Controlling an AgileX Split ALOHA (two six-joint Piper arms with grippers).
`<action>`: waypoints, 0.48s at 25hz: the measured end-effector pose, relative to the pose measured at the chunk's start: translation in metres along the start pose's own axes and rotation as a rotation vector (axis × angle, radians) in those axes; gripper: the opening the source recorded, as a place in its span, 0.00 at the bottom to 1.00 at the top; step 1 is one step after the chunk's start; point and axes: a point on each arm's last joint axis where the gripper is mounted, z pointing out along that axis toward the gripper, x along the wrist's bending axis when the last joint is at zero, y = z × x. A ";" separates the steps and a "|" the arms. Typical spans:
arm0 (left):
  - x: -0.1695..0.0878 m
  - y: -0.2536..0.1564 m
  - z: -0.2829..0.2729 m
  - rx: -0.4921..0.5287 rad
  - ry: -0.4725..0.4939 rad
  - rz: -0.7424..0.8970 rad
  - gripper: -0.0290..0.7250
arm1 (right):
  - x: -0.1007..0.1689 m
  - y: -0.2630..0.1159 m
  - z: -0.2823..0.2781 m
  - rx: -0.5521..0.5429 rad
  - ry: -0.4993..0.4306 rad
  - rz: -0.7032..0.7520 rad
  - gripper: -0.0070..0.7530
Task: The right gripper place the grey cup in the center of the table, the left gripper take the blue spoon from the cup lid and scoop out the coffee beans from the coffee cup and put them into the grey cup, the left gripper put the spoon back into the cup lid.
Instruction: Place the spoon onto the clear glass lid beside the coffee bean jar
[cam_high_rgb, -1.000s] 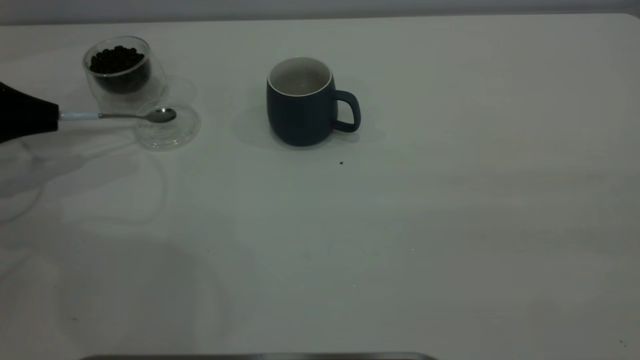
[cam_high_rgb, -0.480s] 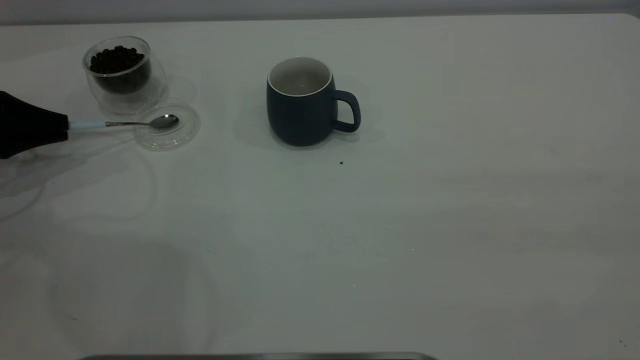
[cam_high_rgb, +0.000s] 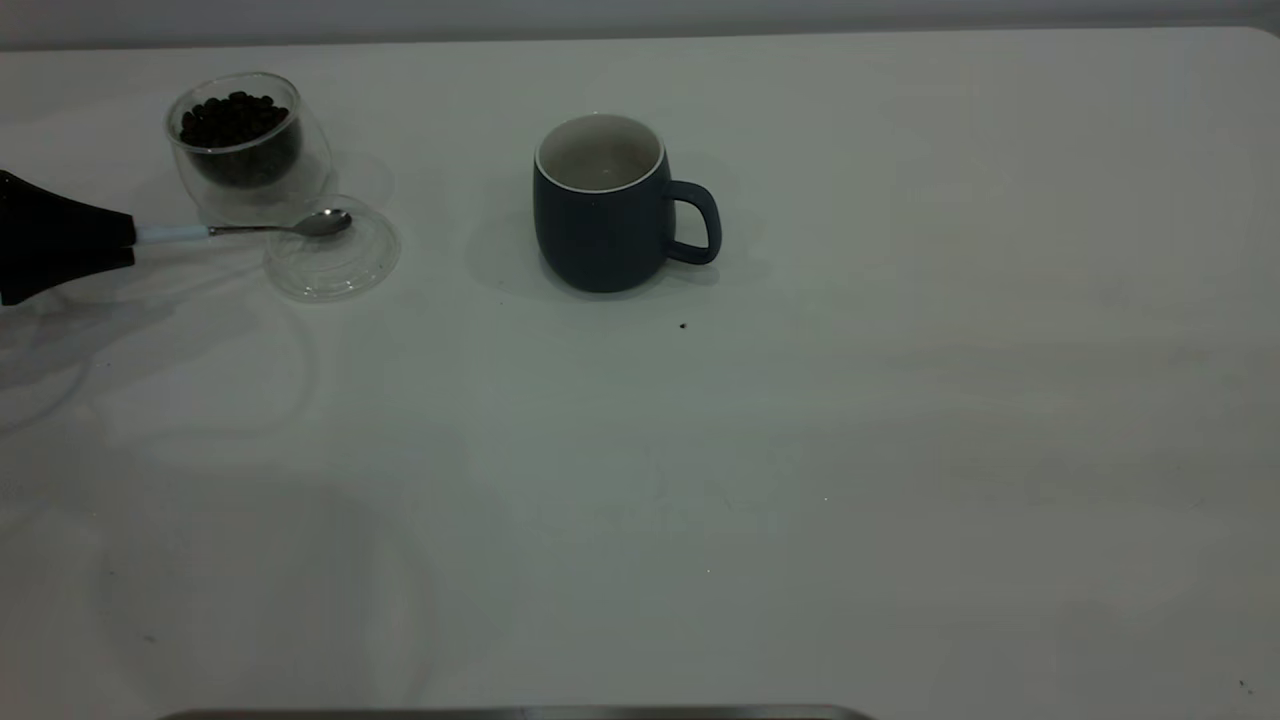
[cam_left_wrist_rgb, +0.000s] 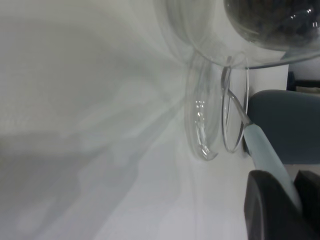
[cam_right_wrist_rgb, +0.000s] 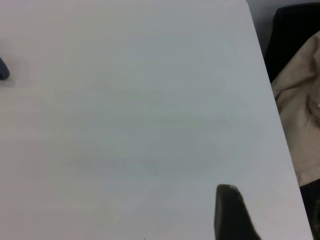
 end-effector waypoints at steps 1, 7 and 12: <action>0.000 0.000 0.000 0.001 -0.002 -0.002 0.21 | 0.000 0.000 0.000 0.000 0.000 0.000 0.48; -0.005 -0.002 0.009 0.024 -0.008 -0.005 0.21 | 0.000 0.000 0.000 0.000 0.000 0.000 0.48; -0.010 -0.004 0.023 0.056 0.006 0.014 0.21 | 0.000 0.000 0.000 0.000 0.000 0.000 0.48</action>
